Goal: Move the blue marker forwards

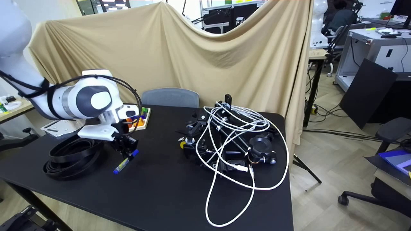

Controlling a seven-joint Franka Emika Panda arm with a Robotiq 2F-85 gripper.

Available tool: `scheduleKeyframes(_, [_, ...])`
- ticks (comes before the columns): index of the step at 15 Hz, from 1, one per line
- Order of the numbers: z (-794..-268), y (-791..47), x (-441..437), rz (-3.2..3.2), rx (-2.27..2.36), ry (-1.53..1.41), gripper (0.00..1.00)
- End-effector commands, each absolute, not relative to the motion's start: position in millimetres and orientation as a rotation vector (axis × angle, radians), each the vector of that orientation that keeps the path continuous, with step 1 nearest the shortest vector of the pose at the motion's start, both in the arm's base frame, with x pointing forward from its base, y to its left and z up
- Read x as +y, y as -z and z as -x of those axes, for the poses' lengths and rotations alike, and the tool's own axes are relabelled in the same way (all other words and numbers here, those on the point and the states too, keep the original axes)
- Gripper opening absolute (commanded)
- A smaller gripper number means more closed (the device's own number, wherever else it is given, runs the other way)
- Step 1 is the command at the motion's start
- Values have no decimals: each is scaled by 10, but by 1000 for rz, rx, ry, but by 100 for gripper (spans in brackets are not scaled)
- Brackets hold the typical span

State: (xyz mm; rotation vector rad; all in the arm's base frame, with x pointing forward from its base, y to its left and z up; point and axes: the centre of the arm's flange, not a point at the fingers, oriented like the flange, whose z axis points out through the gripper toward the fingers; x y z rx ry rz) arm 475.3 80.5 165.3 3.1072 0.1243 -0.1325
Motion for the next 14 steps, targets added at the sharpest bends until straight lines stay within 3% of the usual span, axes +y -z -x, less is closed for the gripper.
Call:
scheduleKeyframes(1, [-4659, -1593, 658, -3107, 12, 109, 5])
scheduleKeyframes(3, [-4658, -1565, 604, -3102, -3, 108, 47])
scheduleKeyframes(11, [-4658, -1625, 539, -3091, -71, 123, 98])
scheduleKeyframes(14, [-4677, -1773, 534, -3107, -185, 198, 100])
